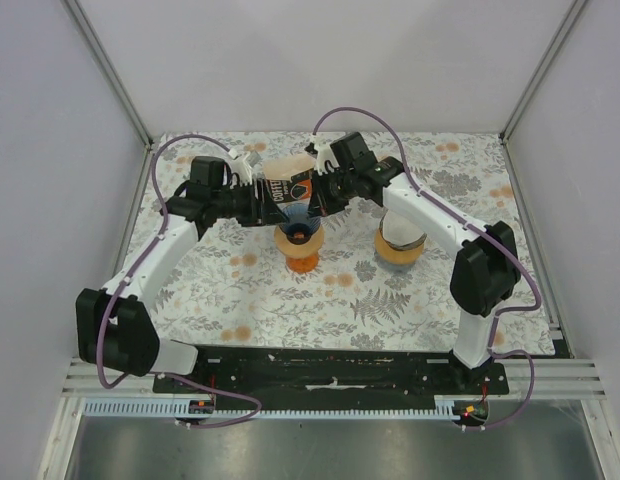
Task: Place the coffee filter in the dripper
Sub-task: Place the coffee dripper in the dripper holder.
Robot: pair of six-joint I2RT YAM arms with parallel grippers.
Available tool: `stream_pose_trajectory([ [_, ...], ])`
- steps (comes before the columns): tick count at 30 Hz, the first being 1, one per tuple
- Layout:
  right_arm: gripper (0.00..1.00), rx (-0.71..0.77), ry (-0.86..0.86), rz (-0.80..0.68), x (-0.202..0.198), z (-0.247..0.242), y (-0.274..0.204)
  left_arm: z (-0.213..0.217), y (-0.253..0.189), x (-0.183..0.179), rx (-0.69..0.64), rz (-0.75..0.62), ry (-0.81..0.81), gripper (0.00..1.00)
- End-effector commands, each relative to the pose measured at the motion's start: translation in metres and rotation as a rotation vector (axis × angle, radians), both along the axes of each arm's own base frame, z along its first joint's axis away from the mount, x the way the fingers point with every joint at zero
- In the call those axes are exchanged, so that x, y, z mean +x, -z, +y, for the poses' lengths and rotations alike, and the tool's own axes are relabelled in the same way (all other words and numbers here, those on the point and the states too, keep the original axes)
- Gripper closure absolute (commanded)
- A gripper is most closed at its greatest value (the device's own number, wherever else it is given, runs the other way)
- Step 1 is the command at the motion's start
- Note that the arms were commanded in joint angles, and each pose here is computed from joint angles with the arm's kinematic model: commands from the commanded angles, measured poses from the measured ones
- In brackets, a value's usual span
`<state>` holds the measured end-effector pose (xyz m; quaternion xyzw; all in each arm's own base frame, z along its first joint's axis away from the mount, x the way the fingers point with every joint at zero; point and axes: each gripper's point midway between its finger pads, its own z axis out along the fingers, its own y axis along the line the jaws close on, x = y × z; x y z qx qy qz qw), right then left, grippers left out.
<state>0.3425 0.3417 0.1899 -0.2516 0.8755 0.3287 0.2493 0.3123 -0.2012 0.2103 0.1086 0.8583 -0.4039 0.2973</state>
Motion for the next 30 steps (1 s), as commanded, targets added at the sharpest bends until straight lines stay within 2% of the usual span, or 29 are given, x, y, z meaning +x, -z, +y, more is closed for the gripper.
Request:
stream_pose_trajectory([
  [1, 1.00, 0.013, -0.008, -0.001, 0.001, 0.008, 0.002, -0.006, 0.005, 0.006, -0.028, 0.028, -0.014, 0.56],
  [3, 1.00, 0.005, -0.010, 0.005, -0.001, 0.008, 0.006, -0.006, 0.009, 0.006, -0.026, 0.043, -0.014, 0.65],
  [8, 1.00, -0.016, -0.005, 0.017, -0.002, 0.005, 0.016, -0.004, 0.024, 0.002, -0.009, 0.074, -0.017, 0.81],
  [12, 1.00, -0.030, 0.004, 0.021, -0.003, 0.002, 0.023, 0.000, 0.038, -0.001, 0.016, 0.105, -0.029, 0.98],
  [30, 1.00, -0.074, 0.037, 0.122, -0.008, -0.003, 0.085, 0.005, 0.098, -0.009, 0.076, 0.272, -0.045, 0.98],
])
